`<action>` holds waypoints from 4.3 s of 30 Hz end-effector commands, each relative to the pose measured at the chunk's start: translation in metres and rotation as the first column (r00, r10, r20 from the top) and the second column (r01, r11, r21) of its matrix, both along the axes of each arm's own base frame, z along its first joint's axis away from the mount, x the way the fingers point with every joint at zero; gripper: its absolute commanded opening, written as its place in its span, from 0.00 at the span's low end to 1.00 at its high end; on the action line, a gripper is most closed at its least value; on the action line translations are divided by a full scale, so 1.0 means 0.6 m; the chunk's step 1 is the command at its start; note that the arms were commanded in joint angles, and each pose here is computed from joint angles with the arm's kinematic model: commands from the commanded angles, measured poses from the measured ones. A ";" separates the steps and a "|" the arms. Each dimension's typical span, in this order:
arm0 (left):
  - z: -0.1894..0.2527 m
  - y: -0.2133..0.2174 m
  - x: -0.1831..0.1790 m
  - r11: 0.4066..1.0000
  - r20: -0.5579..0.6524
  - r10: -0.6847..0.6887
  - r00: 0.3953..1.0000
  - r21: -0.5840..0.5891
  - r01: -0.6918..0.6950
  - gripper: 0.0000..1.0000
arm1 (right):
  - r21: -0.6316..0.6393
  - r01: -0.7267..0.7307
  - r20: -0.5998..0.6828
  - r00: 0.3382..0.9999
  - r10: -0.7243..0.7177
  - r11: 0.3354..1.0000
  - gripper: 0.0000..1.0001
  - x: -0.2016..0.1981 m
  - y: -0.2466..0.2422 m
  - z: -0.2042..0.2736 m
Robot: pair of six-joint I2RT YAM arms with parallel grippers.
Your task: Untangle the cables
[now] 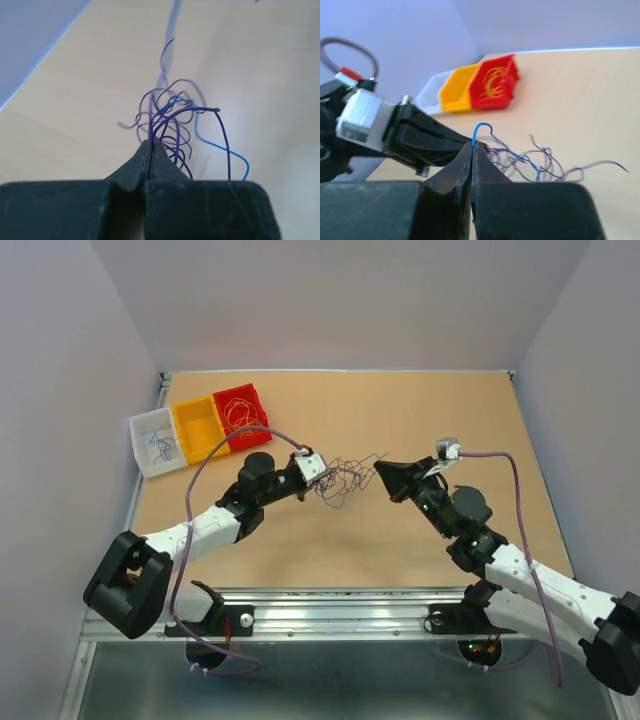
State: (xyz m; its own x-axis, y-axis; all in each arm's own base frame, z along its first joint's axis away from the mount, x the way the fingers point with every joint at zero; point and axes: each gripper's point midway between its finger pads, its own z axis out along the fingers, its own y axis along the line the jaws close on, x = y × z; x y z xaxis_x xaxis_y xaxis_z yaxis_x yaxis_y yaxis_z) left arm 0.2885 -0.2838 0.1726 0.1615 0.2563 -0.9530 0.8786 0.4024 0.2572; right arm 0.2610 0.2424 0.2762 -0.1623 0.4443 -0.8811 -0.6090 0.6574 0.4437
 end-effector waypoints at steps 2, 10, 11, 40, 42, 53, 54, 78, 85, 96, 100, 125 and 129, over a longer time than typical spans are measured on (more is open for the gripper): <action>0.086 0.088 0.090 0.941 0.095 0.336 0.937 -0.078 -0.330 0.00 | -0.066 0.420 -0.072 0.903 -0.424 0.905 0.01 0.037 -0.136 -0.044; 0.145 0.334 0.204 0.641 -0.075 0.740 0.669 -0.224 -0.734 0.00 | 0.035 0.726 -0.146 0.684 -0.715 0.687 0.01 0.000 -0.291 -0.052; 0.145 0.338 0.204 0.645 -0.081 0.734 0.674 -0.231 -0.729 0.00 | 0.073 0.731 -0.149 0.680 -0.718 0.678 0.01 -0.010 -0.302 -0.046; 0.289 0.432 0.094 0.626 0.076 0.731 0.678 -0.471 -0.622 0.00 | 0.125 0.667 -0.154 0.745 -0.649 0.735 0.01 -0.040 -0.303 -0.030; 0.295 0.433 0.088 0.617 0.076 0.737 0.672 -0.482 -0.622 0.00 | 0.055 0.590 -0.110 0.805 -0.582 0.806 0.01 -0.027 -0.260 -0.030; 0.304 0.310 0.014 0.872 0.185 0.382 0.905 -0.398 -0.286 0.00 | -0.210 0.009 0.005 1.000 -0.008 0.978 0.57 -0.006 -0.015 -0.057; 0.304 0.289 0.005 0.886 0.163 0.323 0.932 -0.398 -0.238 0.00 | -0.232 -0.032 0.036 0.999 0.041 0.972 0.62 0.000 0.007 -0.061; 0.308 0.169 -0.092 0.944 0.204 -0.003 0.979 -0.322 0.070 0.00 | -0.210 -0.568 0.244 0.758 0.605 0.796 0.55 -0.039 0.241 -0.023; 0.310 0.175 -0.101 0.947 0.242 0.017 0.970 -0.314 0.062 0.00 | -0.182 -0.499 0.237 0.814 0.531 0.847 0.55 -0.030 0.220 -0.021; 0.310 0.178 -0.106 0.949 0.268 0.031 0.963 -0.309 0.055 0.00 | -0.157 -0.472 0.230 0.837 0.497 0.868 0.59 -0.035 0.202 -0.010; 0.309 0.176 -0.106 0.950 0.264 0.022 0.964 -0.306 0.062 0.00 | -0.152 -0.482 0.227 0.832 0.506 0.863 0.59 -0.033 0.208 -0.008; 0.308 0.182 -0.099 0.948 0.261 0.064 0.963 -0.317 0.023 0.00 | -0.111 -0.409 0.198 0.884 0.423 0.906 0.64 -0.002 0.205 -0.007; 0.310 0.177 -0.114 0.949 0.268 0.022 0.963 -0.308 0.064 0.00 | -0.105 -0.399 0.191 0.891 0.412 0.911 0.58 0.006 0.208 -0.009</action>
State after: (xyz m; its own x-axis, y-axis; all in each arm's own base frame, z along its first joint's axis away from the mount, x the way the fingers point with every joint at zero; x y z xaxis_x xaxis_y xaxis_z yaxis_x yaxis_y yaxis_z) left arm 0.2385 -0.1707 0.3477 0.3718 -0.0281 -0.9279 0.7845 0.5440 0.2978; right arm 0.2591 0.3626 0.2476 -0.1767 0.2621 -0.9487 -0.8976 0.3526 0.2646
